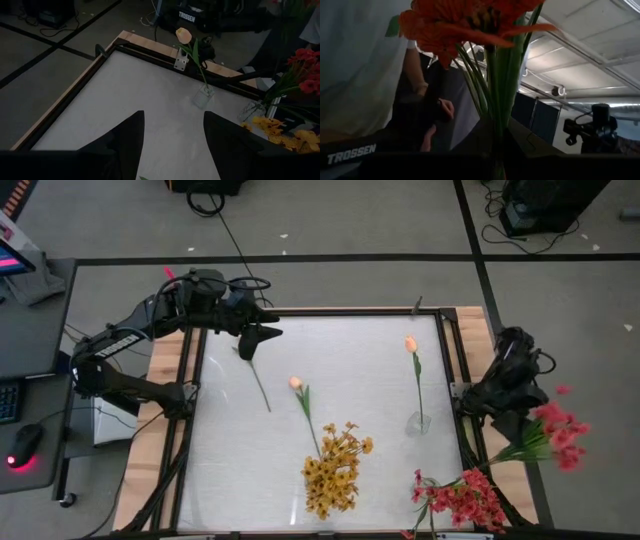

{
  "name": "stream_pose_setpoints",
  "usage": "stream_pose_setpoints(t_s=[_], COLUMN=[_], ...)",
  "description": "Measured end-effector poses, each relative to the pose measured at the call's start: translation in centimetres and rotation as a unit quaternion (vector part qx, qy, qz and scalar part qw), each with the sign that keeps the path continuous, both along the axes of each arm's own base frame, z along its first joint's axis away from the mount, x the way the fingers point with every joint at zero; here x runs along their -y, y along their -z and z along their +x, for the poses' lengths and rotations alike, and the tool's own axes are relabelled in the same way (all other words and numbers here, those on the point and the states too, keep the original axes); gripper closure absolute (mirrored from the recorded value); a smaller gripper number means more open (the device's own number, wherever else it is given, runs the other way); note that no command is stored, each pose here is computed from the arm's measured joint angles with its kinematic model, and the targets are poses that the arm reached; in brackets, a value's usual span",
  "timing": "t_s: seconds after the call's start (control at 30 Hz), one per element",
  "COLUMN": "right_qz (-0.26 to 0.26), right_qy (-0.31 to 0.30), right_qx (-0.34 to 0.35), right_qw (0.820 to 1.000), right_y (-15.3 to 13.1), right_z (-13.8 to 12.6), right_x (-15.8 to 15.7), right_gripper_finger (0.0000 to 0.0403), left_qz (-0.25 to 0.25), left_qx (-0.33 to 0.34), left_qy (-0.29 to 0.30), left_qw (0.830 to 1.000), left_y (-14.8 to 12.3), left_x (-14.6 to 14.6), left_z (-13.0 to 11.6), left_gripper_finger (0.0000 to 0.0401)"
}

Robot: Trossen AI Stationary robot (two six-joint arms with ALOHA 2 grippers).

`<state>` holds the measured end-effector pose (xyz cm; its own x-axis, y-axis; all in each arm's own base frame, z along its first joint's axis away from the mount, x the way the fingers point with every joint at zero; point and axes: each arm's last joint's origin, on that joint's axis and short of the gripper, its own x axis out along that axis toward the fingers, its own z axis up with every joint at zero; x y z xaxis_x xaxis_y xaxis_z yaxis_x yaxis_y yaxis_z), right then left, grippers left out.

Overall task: Sort flowers into vase by color
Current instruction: Put the pink flowers into the bottom right transparent vase

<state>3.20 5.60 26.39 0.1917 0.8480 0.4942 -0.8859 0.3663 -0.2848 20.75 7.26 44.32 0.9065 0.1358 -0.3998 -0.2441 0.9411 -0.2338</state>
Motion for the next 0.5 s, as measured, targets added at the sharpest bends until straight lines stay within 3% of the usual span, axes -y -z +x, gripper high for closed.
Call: stream_pose_setpoints(t_s=[0.5], right_qz=[0.004], right_qy=[0.027], right_qx=[-0.027], right_qw=[0.999], right_y=[2.9], right_z=[1.3], right_x=[-0.5], right_gripper_finger=[0.0375], left_qz=[0.0], left_qx=[0.0], left_qy=[0.0], left_qw=[1.0], left_y=[0.0], left_x=[0.0], left_z=[0.0], left_gripper_finger=[0.0191])
